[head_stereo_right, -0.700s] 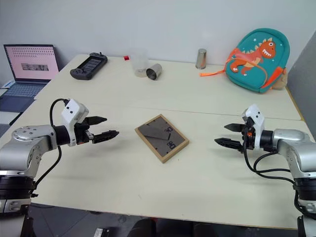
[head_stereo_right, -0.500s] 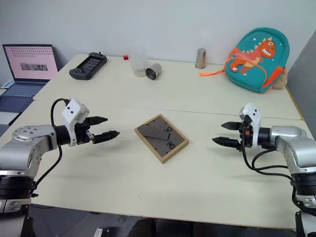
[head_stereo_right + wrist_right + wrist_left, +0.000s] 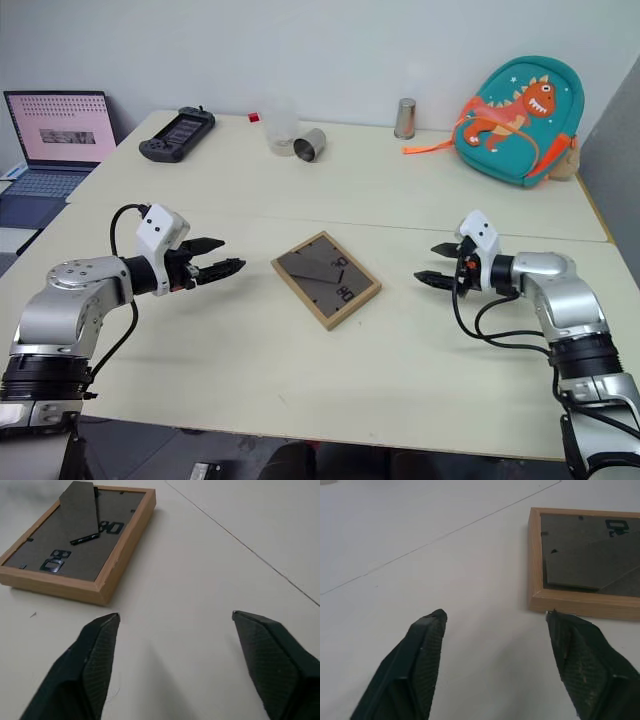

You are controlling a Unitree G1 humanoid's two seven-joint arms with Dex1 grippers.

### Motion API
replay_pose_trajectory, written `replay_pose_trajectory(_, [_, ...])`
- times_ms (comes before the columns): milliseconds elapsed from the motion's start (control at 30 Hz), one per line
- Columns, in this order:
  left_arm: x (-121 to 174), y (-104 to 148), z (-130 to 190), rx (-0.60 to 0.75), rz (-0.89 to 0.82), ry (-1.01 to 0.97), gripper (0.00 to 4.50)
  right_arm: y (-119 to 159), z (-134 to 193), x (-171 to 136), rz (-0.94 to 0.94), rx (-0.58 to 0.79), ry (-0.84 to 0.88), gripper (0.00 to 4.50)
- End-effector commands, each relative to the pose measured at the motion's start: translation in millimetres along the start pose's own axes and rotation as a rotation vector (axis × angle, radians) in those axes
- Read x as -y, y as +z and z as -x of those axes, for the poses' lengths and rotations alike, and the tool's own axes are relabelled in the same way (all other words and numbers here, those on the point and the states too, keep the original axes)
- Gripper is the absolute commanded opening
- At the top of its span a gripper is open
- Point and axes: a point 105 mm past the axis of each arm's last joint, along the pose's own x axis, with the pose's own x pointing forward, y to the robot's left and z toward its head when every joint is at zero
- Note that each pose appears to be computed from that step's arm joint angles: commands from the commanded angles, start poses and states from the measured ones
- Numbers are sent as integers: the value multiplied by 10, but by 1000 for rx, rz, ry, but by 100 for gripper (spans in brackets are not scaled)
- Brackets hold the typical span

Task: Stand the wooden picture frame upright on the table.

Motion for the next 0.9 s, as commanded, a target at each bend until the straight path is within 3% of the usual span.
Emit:
replay_pose_trajectory(33, [15,45,-82,12,-60,-3,240,21,-140,49,42,3,-30,275])
replay_pose_trajectory(400, [181,-108,-420,1,-52,-44,1,-42,-564,-135,55,19,-5,13])
replay_pose_trajectory(567, [289,-200,-574,-16,-54,-91,0,14,-639,-436,66,36,110,6])
replay_pose_trajectory(900, [316,-109,-831,-3,-59,-105,0,54,-592,-958,86,35,273,6])
